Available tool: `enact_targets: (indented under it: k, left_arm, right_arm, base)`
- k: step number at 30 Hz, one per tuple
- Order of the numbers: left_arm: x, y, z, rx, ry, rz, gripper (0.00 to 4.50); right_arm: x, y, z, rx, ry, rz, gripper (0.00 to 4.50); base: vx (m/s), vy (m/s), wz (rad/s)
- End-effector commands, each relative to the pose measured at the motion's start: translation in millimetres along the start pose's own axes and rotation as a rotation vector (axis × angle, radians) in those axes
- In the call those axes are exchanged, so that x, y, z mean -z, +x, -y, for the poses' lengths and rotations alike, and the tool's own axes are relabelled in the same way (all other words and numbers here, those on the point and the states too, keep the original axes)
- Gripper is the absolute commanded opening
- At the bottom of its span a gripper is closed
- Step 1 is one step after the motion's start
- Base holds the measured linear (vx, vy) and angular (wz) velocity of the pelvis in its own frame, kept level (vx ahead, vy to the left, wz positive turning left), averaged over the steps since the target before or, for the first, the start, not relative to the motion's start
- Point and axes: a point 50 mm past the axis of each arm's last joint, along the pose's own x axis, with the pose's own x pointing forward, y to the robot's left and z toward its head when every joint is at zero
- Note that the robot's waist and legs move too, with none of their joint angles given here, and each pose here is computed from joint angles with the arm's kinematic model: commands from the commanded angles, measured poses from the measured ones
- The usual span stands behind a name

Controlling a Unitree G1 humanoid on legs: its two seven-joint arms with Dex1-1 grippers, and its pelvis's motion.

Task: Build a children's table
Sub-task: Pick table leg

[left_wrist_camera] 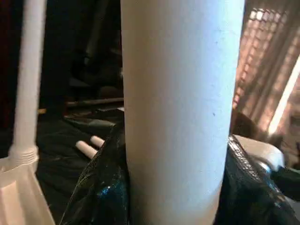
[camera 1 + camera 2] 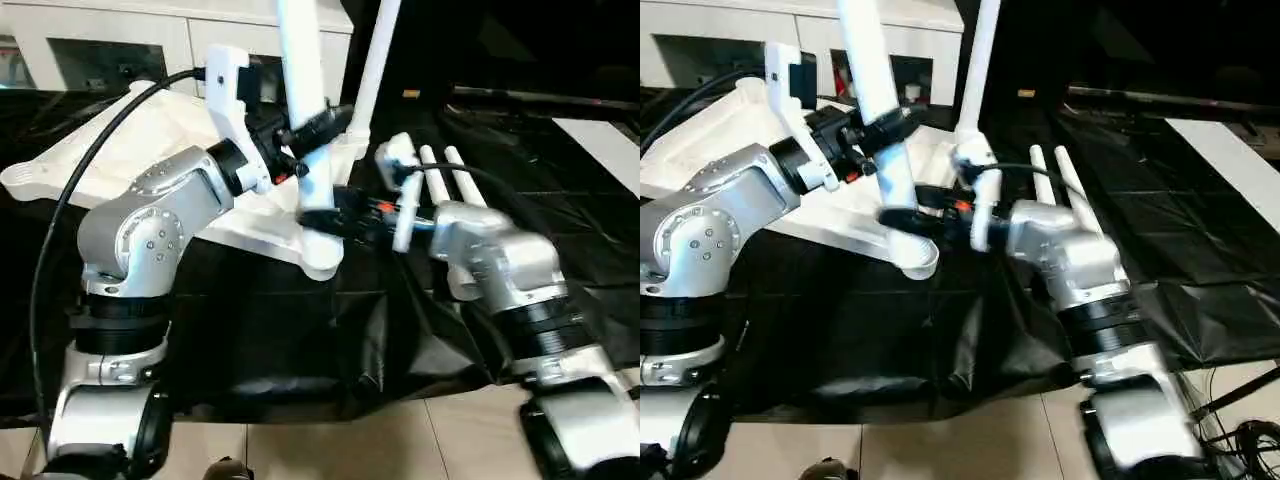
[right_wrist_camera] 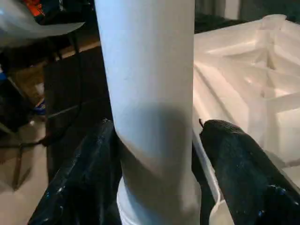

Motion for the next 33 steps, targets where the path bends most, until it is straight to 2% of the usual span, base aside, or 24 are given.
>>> enact_targets:
  k: [1,12,33]
  left_arm:
    - [-8.9,6.6,11.1,0.061,0.046,0.004,1.84]
    - [-6.8,7.8,21.8,0.166,0.051,-0.012,1.84]
    - [-3.1,4.2,27.9,0.237,0.058,-0.045,1.84]
  right_arm:
    - [-5.7,-1.7,0.8,-0.009,-0.011,-0.008,3.03]
    - [-5.8,-2.8,-3.9,-0.11,-0.001,-0.03,3.03]
    - [-1.8,-0.8,-3.8,-0.123,-0.017,-0.063,3.03]
  base:
    - [0.0,0.0,0.0]
    - [0.0,0.0,0.0]
    - [0.0,0.0,0.0]
